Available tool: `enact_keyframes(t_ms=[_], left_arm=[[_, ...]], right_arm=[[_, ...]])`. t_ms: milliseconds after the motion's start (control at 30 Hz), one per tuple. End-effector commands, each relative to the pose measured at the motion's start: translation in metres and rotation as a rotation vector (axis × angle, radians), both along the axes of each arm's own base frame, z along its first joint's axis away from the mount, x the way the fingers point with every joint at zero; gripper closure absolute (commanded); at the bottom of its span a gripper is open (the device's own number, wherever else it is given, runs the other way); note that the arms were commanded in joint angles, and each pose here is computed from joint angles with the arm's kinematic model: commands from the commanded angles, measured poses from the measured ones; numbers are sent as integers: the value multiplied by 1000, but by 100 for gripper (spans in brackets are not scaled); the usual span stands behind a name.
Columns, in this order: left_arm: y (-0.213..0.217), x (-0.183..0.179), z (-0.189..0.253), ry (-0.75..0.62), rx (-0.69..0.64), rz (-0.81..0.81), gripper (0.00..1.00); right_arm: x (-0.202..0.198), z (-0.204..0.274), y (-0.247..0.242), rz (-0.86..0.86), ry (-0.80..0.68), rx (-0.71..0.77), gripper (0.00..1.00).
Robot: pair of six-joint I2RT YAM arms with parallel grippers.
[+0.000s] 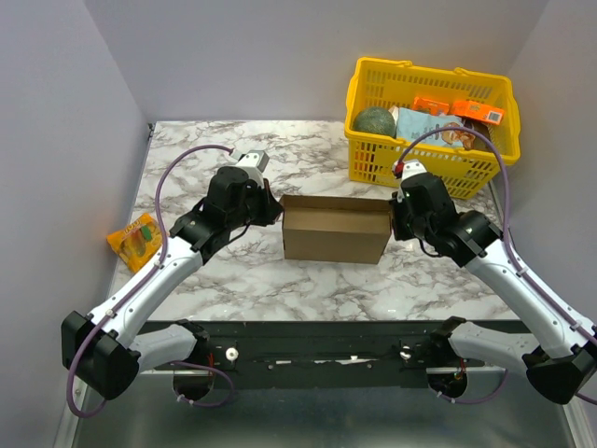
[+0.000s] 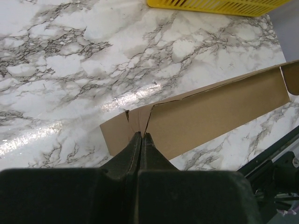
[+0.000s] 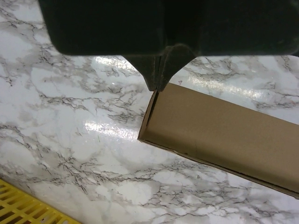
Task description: Fold the paper box
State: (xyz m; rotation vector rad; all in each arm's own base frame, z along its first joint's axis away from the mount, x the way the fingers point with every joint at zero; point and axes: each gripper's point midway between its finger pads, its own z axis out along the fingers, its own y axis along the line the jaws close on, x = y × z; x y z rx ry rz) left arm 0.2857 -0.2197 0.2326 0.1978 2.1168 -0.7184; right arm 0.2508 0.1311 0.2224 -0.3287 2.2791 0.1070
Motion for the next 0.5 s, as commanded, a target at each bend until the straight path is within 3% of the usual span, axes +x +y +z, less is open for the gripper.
enact_keyframes(t_ms=[0,467], left_arm=[[0,0,-2,-14,40,-2,97],[0,1,-1,-25,61,-7,98]], right_arm=[[11,28,15,-9,-59,99,99],[7,9,9,-16,-7,49,99]])
